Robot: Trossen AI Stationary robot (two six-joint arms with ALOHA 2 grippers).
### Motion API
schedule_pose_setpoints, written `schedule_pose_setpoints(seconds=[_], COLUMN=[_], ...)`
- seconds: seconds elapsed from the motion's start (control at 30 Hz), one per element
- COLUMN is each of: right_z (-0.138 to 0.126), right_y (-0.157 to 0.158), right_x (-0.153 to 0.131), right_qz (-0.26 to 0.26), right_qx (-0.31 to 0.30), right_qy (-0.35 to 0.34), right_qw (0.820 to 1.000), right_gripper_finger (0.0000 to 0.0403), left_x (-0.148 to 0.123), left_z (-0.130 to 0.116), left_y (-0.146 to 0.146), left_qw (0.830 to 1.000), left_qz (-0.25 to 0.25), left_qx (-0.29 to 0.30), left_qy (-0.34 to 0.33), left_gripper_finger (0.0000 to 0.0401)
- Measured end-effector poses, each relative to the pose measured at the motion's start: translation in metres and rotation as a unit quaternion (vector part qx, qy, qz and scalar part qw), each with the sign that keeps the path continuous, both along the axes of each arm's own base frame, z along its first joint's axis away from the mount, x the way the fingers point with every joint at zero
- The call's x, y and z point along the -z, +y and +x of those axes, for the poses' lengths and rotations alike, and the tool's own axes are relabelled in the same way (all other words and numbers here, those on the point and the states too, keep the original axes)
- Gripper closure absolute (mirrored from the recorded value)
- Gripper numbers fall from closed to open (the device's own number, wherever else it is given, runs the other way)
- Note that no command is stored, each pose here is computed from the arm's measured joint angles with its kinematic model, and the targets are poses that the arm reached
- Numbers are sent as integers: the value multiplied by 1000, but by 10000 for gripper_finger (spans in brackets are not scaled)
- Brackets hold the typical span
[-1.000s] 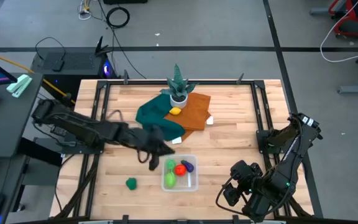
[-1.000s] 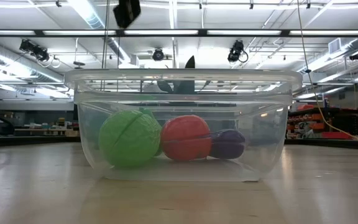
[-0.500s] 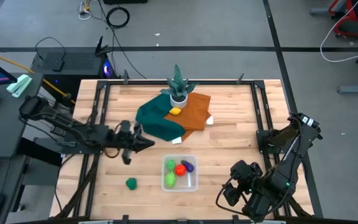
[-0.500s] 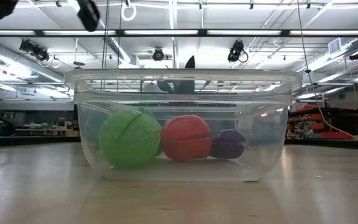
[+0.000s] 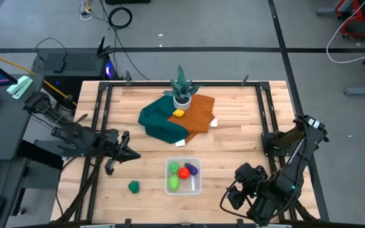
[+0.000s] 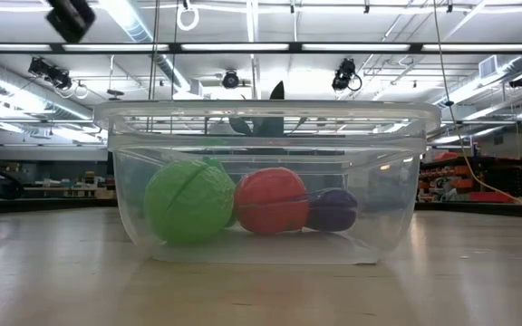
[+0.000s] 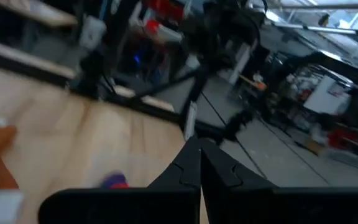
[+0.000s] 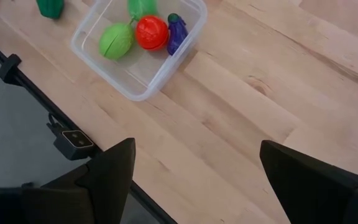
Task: Pick and placing Produce into tupperware
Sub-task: Put the green bell pepper into the transparent bin
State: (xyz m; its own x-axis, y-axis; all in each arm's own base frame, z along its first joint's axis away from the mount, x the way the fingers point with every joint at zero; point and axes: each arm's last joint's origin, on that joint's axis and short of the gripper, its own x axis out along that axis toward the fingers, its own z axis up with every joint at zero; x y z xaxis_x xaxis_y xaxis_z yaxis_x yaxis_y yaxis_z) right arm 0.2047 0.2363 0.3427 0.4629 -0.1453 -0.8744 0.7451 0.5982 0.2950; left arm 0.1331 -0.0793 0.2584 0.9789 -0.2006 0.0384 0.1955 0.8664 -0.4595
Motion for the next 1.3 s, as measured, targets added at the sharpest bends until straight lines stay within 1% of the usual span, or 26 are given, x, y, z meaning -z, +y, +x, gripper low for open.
schedule_pose_setpoints(seconds=[0.07,0.17,0.27,0.4,0.53,0.67,0.87,0.97,1.03,1.13,1.2,1.3], right_z=[0,0,0,2,4,4,4,4,4,4,4,4], right_y=[0,0,0,-1,-3,-3,-3,-3,-3,-3,-3,-3], right_x=[0,0,0,0,0,0,0,0,0,0,0,0], right_qz=[0,0,1,1,0,-5,-7,-9,-11,-15,-17,-23], right_qx=[0,0,1,5,7,4,2,-4,-7,-14,-19,-31], right_qy=[0,0,-1,-1,-1,-3,-3,-3,-2,-1,0,3], right_qw=[1000,1000,1000,1000,1000,1000,1000,1000,1000,1000,1000,999], right_gripper_finger=[94,94,94,94,94,94,94,94,94,94,94,94], left_x=[-5,-15,-30,-50,-55,-40,-8,4,11,20,26,33], left_z=[-10,-22,-31,-36,-32,-25,-18,-17,-16,-13,-11,-6], left_y=[1,3,3,-1,-18,-46,-86,-106,-118,-129,-135,-141], left_qw=[1000,996,990,979,961,937,908,900,898,892,883,862], left_qz=[-6,-6,-10,-31,-40,-38,-60,-88,-109,-146,-174,-201], left_qx=[7,5,-1,-15,-18,-25,-55,-59,-65,-82,-98,-132], left_qy=[30,92,141,199,274,346,410,422,421,420,426,447], left_gripper_finger=[398,399,398,399,399,398,398,398,399,398,398,399])
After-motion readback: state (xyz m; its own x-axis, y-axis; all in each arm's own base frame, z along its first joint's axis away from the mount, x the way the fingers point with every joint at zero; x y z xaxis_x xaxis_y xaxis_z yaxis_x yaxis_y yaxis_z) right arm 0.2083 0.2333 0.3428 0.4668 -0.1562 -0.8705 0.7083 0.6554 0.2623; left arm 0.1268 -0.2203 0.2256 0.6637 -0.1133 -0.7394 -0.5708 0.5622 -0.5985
